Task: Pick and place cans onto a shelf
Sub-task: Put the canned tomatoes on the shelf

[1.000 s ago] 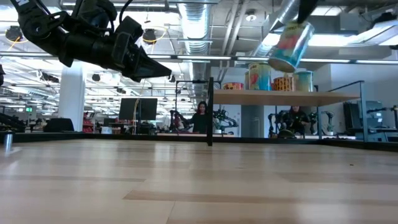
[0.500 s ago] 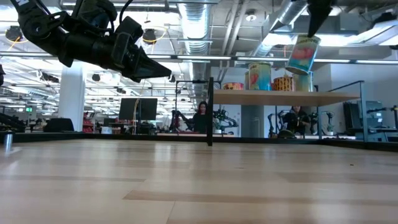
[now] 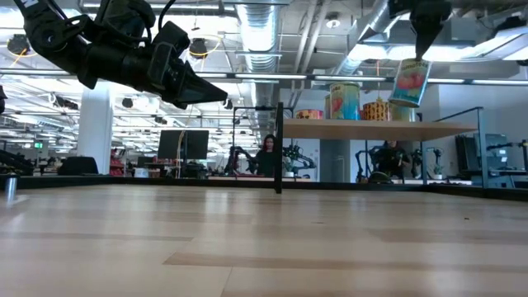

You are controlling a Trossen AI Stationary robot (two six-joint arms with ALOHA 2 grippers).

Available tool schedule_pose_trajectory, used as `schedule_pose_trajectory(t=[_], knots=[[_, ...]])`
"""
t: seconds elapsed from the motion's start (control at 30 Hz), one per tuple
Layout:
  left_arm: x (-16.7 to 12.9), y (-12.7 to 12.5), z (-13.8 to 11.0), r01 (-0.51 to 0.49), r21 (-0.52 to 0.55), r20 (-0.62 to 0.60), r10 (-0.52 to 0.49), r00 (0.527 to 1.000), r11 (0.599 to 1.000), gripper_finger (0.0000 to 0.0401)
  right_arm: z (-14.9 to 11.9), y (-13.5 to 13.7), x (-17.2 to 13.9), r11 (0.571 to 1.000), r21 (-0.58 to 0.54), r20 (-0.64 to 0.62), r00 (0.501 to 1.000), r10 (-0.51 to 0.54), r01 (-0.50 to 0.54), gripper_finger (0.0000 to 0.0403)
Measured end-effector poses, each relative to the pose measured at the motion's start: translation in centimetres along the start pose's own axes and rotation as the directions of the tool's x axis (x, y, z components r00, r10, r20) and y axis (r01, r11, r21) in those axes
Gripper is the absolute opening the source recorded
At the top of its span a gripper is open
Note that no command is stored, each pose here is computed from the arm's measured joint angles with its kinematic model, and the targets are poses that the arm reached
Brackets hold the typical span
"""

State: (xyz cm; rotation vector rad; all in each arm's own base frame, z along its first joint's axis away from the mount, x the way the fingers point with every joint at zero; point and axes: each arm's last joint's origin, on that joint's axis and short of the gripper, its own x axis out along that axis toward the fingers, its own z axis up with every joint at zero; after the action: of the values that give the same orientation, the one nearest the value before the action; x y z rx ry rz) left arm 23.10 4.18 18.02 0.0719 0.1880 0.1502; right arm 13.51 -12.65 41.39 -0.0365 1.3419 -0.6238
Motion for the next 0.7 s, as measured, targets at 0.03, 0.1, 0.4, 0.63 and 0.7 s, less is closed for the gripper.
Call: schedule_pose_trajectory(t=[0.03, 0.1, 0.4, 0.63, 0.7], knots=[[0.0, 0.0, 0.0, 0.000, 0.000, -0.003, 0.000, 1.000, 1.000, 0.0000, -0.1, -0.2, 0.1, 1.000, 0.003, -0.005, 1.000, -0.001, 0.001, 0.0006], [0.0, 0.0, -0.1, 0.001, 0.000, -0.007, -0.001, 1.000, 1.000, 0.0000, -0.3, -0.6, 0.2, 1.000, 0.010, -0.010, 1.000, 0.006, -0.006, 0.0006], [0.0, 0.0, -0.1, 0.001, 0.000, -0.005, -0.001, 1.000, 1.000, 0.0000, 0.3, -1.4, 1.4, 0.999, 0.009, -0.045, 0.998, 0.043, -0.042, 0.0005], [0.0, 0.0, -0.1, 0.001, 0.000, -0.006, -0.001, 1.000, 1.000, 0.0000, 2.0, -1.5, 3.7, 0.997, -0.033, -0.119, 0.990, 0.071, -0.075, 0.0004], [0.0, 0.0, -0.1, 0.001, 0.000, -0.006, -0.001, 1.000, 1.000, 0.0000, 2.2, -1.6, 4.1, 0.996, -0.041, -0.133, 0.989, 0.072, -0.078, 0.0006]])
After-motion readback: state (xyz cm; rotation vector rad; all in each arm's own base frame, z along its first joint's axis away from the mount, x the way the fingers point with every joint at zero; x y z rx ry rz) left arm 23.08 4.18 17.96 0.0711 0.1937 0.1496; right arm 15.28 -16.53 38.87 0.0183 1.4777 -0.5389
